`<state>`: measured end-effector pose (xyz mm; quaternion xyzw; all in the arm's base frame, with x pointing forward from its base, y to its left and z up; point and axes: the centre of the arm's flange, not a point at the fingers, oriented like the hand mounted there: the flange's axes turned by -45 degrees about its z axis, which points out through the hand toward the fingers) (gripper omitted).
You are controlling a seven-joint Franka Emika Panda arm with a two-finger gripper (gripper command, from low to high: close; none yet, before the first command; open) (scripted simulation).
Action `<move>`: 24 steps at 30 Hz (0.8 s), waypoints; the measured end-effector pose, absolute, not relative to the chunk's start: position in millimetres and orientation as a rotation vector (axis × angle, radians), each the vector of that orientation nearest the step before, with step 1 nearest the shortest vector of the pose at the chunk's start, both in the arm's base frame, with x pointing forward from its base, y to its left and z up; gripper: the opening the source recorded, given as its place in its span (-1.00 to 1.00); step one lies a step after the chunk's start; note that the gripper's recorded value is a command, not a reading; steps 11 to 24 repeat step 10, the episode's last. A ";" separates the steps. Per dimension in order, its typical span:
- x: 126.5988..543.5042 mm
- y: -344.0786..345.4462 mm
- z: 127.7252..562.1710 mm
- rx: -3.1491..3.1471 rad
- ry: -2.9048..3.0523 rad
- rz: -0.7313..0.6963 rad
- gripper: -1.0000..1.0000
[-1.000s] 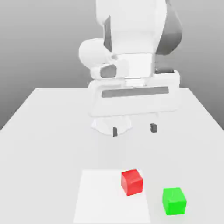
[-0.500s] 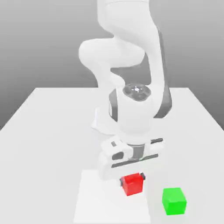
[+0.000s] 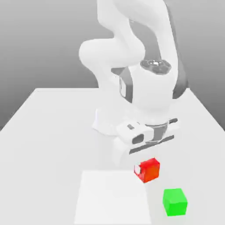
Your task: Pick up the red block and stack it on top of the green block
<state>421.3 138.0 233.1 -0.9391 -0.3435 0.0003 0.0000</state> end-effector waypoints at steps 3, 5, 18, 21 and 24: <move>436.2 169.5 234.3 -2.866 -1.286 0.001 -1.00; 439.2 172.8 213.1 -2.855 -1.310 0.001 -1.00; 439.2 173.3 188.7 -2.853 -1.316 0.001 1.00; 439.2 173.3 188.7 -2.853 -1.316 0.001 1.00; 439.2 173.3 188.7 -2.853 -1.316 0.001 1.00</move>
